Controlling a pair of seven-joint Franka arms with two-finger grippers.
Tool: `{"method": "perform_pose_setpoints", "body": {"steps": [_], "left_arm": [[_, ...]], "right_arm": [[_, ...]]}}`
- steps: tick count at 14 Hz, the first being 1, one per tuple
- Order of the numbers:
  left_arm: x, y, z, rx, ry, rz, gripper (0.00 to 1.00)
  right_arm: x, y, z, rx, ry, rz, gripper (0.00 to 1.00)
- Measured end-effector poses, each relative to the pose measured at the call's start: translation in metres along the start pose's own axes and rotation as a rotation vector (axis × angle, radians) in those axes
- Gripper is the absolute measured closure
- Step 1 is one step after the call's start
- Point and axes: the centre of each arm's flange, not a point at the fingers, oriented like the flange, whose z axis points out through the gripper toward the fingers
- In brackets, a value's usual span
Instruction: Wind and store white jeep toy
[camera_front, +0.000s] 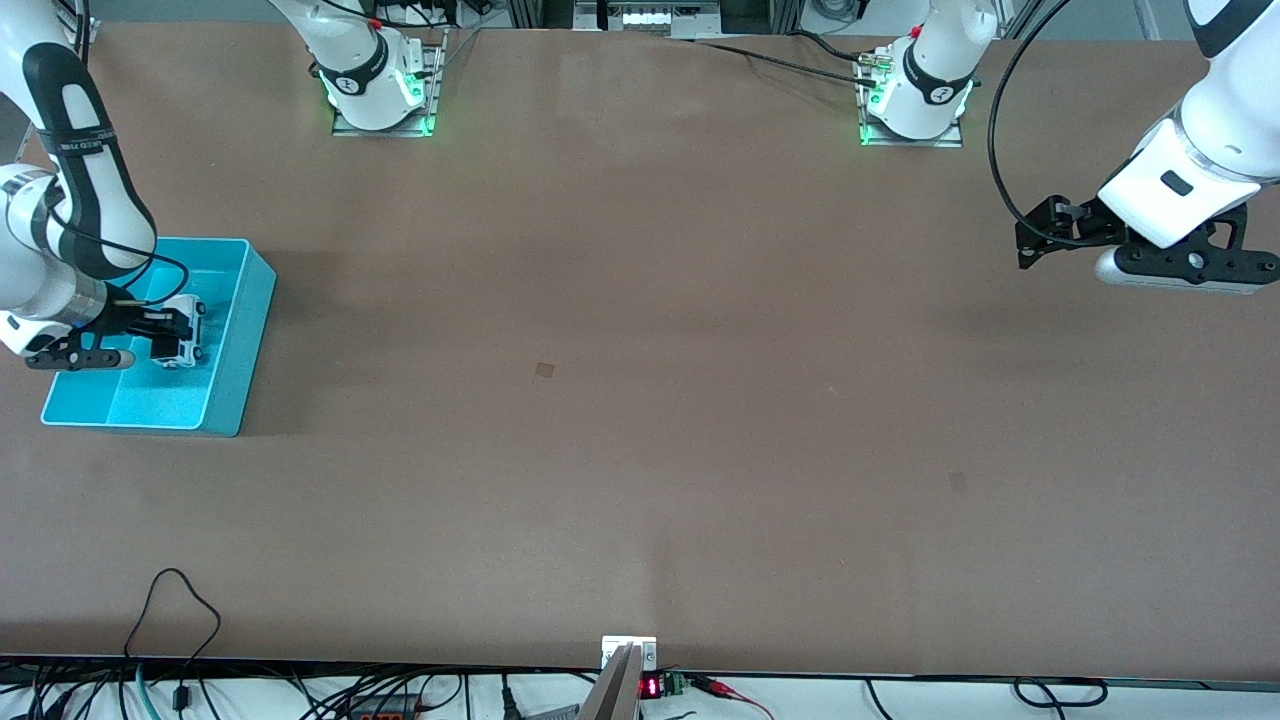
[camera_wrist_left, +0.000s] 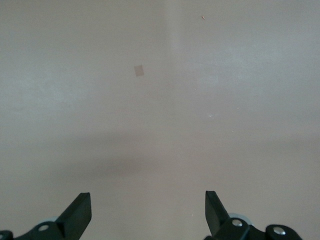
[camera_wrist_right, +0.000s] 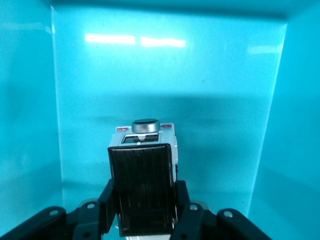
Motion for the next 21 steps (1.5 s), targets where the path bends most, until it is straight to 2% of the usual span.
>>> {"method": "perform_pose_setpoints", "body": {"steps": [6, 8, 9, 11, 13, 14, 17, 21], "left_arm": [[-0.001, 0.0, 0.001, 0.0, -0.007, 0.0, 0.0], [-0.001, 0.0, 0.001, 0.0, -0.009, 0.0, 0.0], [-0.001, 0.0, 0.001, 0.0, -0.01, 0.0, 0.0], [-0.001, 0.0, 0.001, 0.001, -0.01, -0.001, 0.0], [-0.001, -0.001, 0.001, 0.001, -0.01, -0.001, 0.0], [-0.001, -0.001, 0.001, 0.001, -0.011, -0.002, 0.0], [-0.001, -0.001, 0.001, 0.001, -0.011, -0.002, 0.0], [-0.001, -0.001, 0.001, 0.001, -0.012, -0.003, 0.0]], "right_arm": [[-0.005, 0.002, 0.016, 0.008, -0.012, 0.009, 0.5], [-0.004, 0.0, 0.016, 0.008, -0.01, 0.007, 0.46], [-0.003, -0.001, 0.015, 0.007, -0.007, 0.007, 0.41], [0.002, -0.002, 0.005, 0.0, 0.013, 0.0, 0.23], [0.011, -0.005, -0.018, -0.012, 0.038, -0.043, 0.05], [0.017, -0.009, -0.036, -0.016, 0.043, -0.08, 0.0], [0.037, -0.036, -0.104, -0.027, 0.051, -0.157, 0.0], [0.053, -0.08, -0.188, -0.048, 0.094, -0.222, 0.0]]}}
